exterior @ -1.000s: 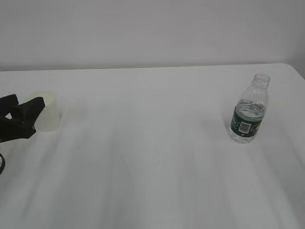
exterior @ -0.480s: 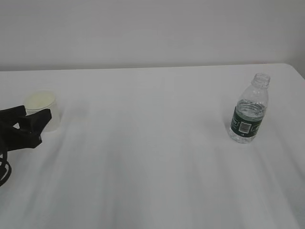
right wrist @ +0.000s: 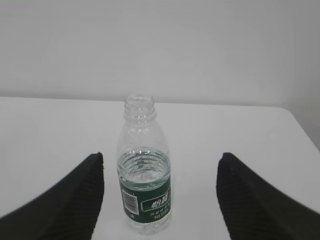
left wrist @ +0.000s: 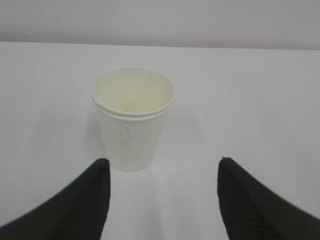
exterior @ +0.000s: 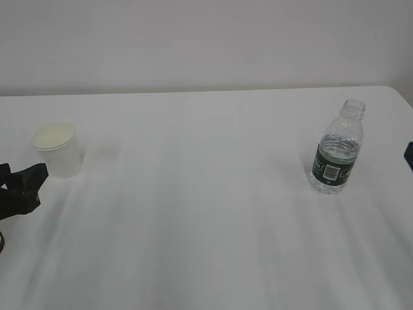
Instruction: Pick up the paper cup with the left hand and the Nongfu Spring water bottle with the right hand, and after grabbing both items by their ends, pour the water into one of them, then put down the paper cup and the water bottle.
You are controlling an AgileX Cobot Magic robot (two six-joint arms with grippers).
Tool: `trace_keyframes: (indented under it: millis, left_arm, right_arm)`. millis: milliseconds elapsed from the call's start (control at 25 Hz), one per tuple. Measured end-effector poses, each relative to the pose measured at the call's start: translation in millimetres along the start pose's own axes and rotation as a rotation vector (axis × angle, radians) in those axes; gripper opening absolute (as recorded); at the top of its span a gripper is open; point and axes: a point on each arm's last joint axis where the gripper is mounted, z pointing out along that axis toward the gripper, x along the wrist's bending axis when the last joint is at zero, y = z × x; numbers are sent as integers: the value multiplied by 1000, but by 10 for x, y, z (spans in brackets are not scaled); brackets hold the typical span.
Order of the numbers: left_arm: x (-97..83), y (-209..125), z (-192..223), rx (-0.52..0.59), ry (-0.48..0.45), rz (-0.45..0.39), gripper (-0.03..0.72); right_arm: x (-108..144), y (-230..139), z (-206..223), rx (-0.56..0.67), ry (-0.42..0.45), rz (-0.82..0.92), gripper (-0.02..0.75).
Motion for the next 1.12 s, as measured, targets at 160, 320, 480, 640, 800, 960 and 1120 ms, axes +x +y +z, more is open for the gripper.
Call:
trace_keyframes:
  millis: [160, 320, 480, 640, 800, 960, 1120]
  left_arm:
    - [1, -3, -3, 2, 0, 0, 482]
    - [1, -3, -3, 2, 0, 0, 482]
    - [0, -3, -3, 1, 0, 0, 481]
    - [0, -3, -3, 1, 0, 0, 474]
    - [-4, -3, -3, 2, -5, 2, 473]
    - [-6, -4, -3, 2, -7, 3, 468]
    - [-8, -4, -3, 2, -9, 4, 467]
  right_arm:
    - [12, -157, 151, 23, 16, 10, 536]
    - [18, -355, 296, 70, 23, 43, 536]
    - [29, -590, 374, 187, 31, 61, 536]
    - [50, -696, 455, 237, 56, 58, 536]
    - [89, -699, 554, 228, 106, 41, 571]
    - [96, -690, 643, 214, 119, 38, 655]
    - [93, -705, 720, 212, 120, 37, 670]
